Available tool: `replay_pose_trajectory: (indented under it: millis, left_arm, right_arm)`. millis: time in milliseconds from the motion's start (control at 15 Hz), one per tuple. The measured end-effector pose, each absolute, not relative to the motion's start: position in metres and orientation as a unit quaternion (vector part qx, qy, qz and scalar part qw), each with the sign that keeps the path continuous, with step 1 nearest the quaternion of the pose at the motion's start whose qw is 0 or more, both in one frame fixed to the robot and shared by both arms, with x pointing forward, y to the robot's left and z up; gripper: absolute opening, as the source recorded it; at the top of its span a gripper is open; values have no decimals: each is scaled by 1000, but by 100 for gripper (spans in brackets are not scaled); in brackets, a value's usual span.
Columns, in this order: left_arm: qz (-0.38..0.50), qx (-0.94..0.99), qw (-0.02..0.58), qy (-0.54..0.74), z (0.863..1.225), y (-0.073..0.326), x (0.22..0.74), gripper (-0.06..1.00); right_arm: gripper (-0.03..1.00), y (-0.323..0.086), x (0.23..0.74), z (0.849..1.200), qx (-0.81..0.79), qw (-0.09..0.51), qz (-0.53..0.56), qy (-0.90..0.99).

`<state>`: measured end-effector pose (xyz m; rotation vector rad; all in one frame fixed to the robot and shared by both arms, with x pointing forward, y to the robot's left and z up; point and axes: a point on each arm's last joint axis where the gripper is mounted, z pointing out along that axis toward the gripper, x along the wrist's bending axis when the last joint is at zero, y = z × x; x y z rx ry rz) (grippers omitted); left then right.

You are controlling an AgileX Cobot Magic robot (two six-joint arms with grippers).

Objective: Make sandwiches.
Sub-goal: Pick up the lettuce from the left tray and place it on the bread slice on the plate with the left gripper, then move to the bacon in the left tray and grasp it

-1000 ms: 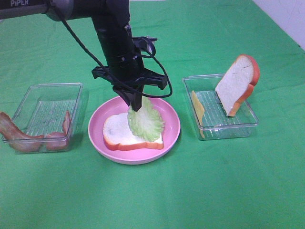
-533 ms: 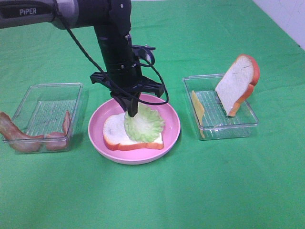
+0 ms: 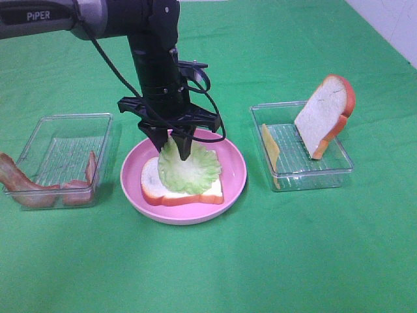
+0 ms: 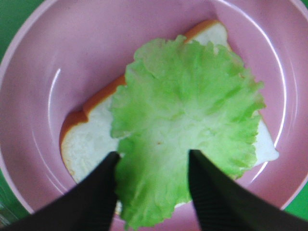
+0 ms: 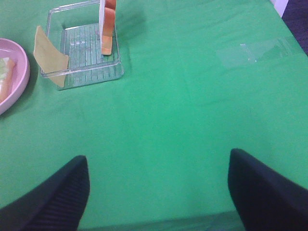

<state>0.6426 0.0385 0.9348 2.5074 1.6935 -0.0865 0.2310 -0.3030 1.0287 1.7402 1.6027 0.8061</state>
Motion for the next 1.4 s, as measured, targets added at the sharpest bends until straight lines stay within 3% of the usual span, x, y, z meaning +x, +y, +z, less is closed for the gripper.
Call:
replay_pose_trajectory:
  millis: [67,133,200,467,600,800,1133,1400]
  left_arm:
    - [-24,825,63,562,938,38,645,77]
    - [-18,824,74,561,945,36,648,90]
    - [-11,823,90,561,954,34,651,96]
    - [5,819,138,558,988,30,655,99]
    - [15,816,159,555,1025,40,641,99]
    - [31,818,149,555,1054,64,611,99]
    - [21,774,114,623,1057,126,593,99]
    - [13,756,113,645,1054,144,600,99]
  right_arm:
    - [77,-303,231,1029,661,316,306,608]
    - [77,-303,231,1029,661,316,306,608]
    - [77,-303,231,1029,661,316,306,608]
    - [77,-303,231,1029,661,316,306,608]
    - [77,-303,231,1029,661,316,306,608]
    - [77,-303,231,1029,661,316,306,608]
    - [77,-303,231,1029,661,316,306,608]
    - [77,-303,231,1029,661,316,306,608]
